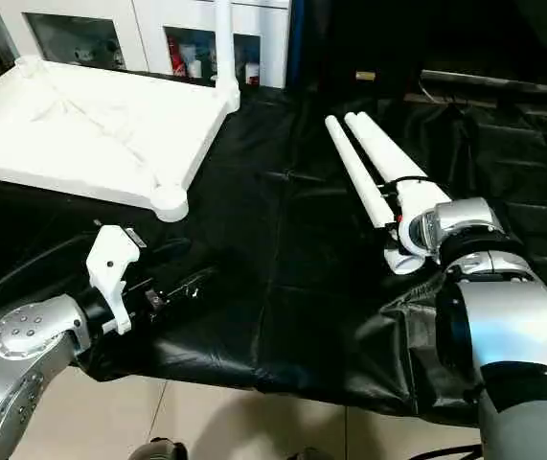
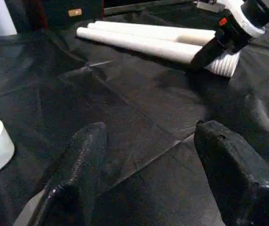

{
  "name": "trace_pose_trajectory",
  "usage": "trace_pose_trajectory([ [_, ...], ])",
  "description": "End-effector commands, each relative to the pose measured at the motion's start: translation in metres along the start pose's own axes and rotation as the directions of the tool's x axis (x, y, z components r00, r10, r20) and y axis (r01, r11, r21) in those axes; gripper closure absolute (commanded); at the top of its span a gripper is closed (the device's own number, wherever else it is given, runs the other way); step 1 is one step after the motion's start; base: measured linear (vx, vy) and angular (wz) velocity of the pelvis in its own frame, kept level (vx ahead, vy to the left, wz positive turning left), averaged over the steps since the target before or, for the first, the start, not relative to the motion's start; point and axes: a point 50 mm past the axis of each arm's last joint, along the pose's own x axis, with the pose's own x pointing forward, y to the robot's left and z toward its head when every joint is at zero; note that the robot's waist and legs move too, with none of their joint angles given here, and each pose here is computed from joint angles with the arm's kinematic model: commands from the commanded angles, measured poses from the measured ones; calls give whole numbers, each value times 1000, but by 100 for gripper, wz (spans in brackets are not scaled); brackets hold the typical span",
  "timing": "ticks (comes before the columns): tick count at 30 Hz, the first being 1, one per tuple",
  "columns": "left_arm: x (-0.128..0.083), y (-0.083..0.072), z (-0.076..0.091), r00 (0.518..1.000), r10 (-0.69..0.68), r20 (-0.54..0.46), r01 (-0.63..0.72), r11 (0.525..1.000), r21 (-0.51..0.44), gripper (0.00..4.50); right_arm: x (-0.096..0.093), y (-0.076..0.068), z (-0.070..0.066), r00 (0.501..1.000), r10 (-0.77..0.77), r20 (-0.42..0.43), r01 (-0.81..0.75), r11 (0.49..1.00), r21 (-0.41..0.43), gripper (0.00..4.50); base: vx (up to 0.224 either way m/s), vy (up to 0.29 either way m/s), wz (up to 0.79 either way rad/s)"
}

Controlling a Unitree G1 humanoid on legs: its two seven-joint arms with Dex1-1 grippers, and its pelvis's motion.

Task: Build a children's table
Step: Pick table leg

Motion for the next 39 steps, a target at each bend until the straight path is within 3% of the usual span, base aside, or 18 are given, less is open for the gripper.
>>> trace_pose_trajectory([
  [1, 1, -2, 1, 1000, -15, -4, 15, 1000, -4, 81, 5, -2, -14, 1000, 0, -31, 2, 998, 58, 206, 0, 0, 0],
  [6, 4, 13, -3, 993, 114, -28, -115, 992, -52, 45, 9, 5, -14, 998, 58, 21, -60, 993, 102, 241, 0, 0, 0],
  [11, 7, 15, -4, 992, 119, -33, -120, 991, -54, 1, 13, 12, -13, 991, 109, 73, -117, 987, 111, 255, 0, 0, 0],
  [20, 18, 23, -5, 986, 167, -26, -168, 985, -49, 0, 16, 20, -4, 961, 143, 237, -191, 962, 194, 256, 0, 0, 0],
  [21, 19, 25, -4, 983, 181, -25, -182, 982, -52, 0, 15, 20, 0, 947, 150, 284, -211, 957, 197, 256, 0, 0, 0],
  [22, 22, 31, -4, 974, 224, -22, -225, 972, -62, 0, 12, 25, 9, 887, 207, 413, -302, 936, 179, 256, 0, 0, 0],
  [23, 22, 31, -4, 974, 224, -22, -225, 972, -62, 0, 12, 25, 9, 887, 207, 413, -302, 936, 179, 257, 0, 0, 0],
  [25, 33, 39, 2, 962, 271, 19, -266, 956, -125, 0, 7, 39, 15, 723, 340, 601, -482, 872, 87, 257, 0, 0, 0],
  [26, 39, 38, 6, 965, 260, 44, -250, 955, -161, 0, 6, 48, 10, 654, 396, 644, -549, 835, 44, 257, 0, 0, 0],
  [27, 43, 37, 9, 967, 247, 60, -233, 955, -182, 0, 5, 53, 6, 618, 426, 661, -584, 812, 22, 257, 0, 0, 0],
  [28, 43, 37, 9, 967, 247, 60, -233, 955, -182, 0, 5, 53, 6, 618, 426, 661, -584, 812, 22, 257, 0, 0, 0],
  [30, 48, 34, 12, 975, 216, 61, -202, 962, -183, 0, 3, 64, -5, 571, 467, 675, -613, 790, -28, 258, 0, 0, 0],
  [31, 51, 31, 12, 978, 199, 61, -186, 967, -172, 0, -2, 74, -17, 540, 478, 693, -615, 786, -63, 259, 0, 0, 0],
  [34, 53, 29, 12, 978, 199, 61, -187, 969, -161, 0, -6, 78, -24, 529, 460, 713, -599, 797, -70, 259, 0, 0, 0],
  [37, 56, 27, 14, 970, 227, 90, -217, 969, -116, 0, -18, 81, -35, 499, 352, 791, -494, 866, -74, 259, 0, 0, 0],
  [38, 56, 27, 14, 970, 227, 90, -217, 969, -116, 0, -18, 81, -35, 499, 352, 791, -494, 866, -74, 259, 0, 0, 0],
  [39, 58, 27, 18, 956, 266, 126, -254, 961, -106, 0, -30, 85, -42, 482, 288, 827, -396, 914, -88, 259, 0, 0, 0],
])
